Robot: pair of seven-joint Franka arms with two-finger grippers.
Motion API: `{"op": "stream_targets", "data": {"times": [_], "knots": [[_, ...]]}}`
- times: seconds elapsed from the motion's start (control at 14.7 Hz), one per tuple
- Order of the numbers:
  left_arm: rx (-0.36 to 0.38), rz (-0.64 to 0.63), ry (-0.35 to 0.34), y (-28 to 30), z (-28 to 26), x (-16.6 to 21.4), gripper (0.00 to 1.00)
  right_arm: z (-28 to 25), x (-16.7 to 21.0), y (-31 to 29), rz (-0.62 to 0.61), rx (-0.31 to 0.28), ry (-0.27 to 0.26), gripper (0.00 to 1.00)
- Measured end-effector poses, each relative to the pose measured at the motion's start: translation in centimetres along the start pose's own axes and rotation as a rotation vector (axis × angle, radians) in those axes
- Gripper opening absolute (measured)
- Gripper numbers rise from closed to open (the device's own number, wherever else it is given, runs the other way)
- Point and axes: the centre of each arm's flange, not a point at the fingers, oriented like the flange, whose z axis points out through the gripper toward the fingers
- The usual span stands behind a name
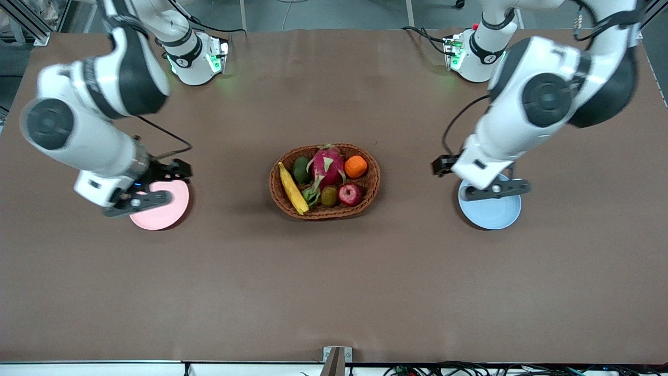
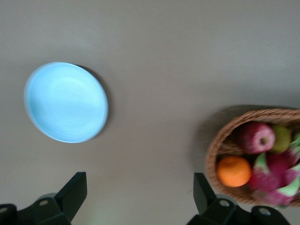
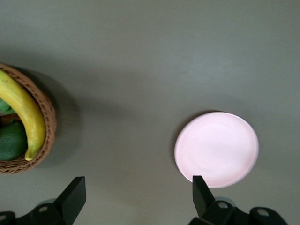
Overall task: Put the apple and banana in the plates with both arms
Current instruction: 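Move the right gripper and the left gripper toward the fruit basket, then grasp the banana with the right gripper while the left gripper grasps the apple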
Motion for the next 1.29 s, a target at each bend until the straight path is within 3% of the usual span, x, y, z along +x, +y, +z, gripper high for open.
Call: {"op": "stream_targets", "data": {"times": [0.2,0.54,0.68,0.81,1.09,1.29], "knots": [[-0.012,-0.084,0.008,5.3,3.3,-1.5,1.00,3.7,1.8,-5.9,-0.059,0.057,-0.008,1.00],[-0.055,-0.194,0.025,11.0,9.4,-2.3,1.00,9.3,4.2,-14.0,-0.159,0.044,0.050,0.98],[-0.073,-0.250,0.028,12.9,11.8,-2.7,1.00,11.6,4.6,-16.2,-0.187,0.036,0.058,0.95],[-0.089,-0.302,0.028,14.8,14.2,-3.4,1.00,13.4,4.8,-18.4,-0.215,0.031,0.065,0.81],[-0.087,-0.360,0.011,16.0,18.2,-3.5,1.00,15.4,4.9,-20.5,-0.196,0.090,0.070,0.79],[-0.098,-0.395,0.008,16.3,20.0,-3.1,1.00,15.8,5.0,-21.8,-0.204,0.102,0.096,0.79]]}}
